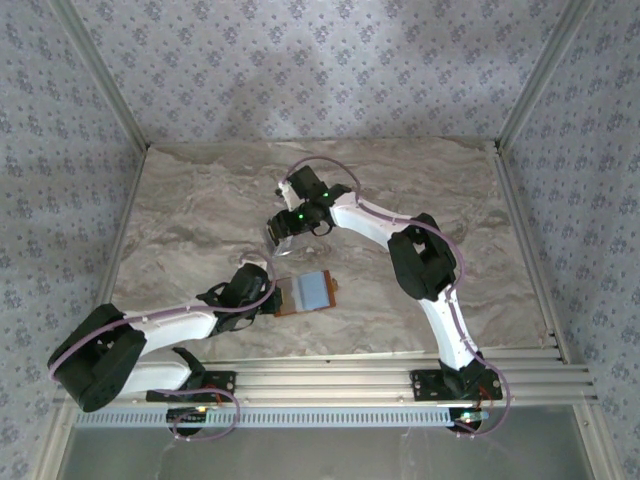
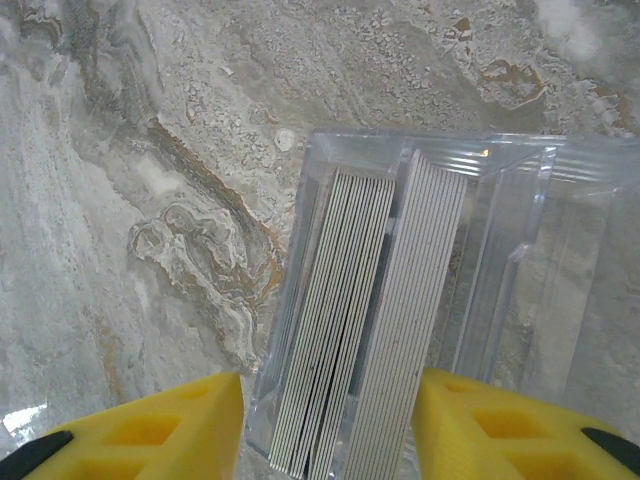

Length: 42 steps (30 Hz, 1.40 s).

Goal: Put the credit cards into the card holder

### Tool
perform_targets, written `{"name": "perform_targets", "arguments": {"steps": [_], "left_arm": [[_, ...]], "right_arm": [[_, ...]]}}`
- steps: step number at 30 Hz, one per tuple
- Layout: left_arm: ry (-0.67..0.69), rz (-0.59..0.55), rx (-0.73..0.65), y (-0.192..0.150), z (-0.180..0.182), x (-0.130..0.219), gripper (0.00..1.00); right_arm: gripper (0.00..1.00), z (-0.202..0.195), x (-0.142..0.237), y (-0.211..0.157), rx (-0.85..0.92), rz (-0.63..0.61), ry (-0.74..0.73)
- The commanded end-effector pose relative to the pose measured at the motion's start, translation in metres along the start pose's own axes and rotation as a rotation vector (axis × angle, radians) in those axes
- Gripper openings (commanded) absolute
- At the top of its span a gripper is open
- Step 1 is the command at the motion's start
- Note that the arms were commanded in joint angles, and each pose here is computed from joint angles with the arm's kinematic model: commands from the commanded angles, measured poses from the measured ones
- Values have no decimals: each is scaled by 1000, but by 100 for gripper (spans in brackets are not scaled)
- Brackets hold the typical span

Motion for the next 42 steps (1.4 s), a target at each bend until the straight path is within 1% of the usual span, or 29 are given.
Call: {"name": "perform_targets", "arguments": {"steps": [1, 34, 39, 42], "left_arm": [[32, 22, -18, -7, 8, 1, 15], [28, 22, -19, -7, 8, 2, 15], [28, 23, -18, -7, 7, 2, 15], [27, 23, -18, -8, 7, 2, 15]], "right_arm": [[49, 0, -1, 0, 8, -1, 57], [43, -8, 28, 6, -47, -93, 164], [41, -9, 30, 7, -51, -100, 170], [39, -9, 29, 7, -53, -100, 171]]}}
Point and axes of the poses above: each hand's point on the last joint's axis, 136 mm out from that joint toward the fingers, its own x axis back along the fingers, its own z axis along the line the jaws close on, y = z × x, the point moved 7 cm from there along x, back along the fingers, and after that the axes turned 10 degrees about x, right-handed, at the moved point
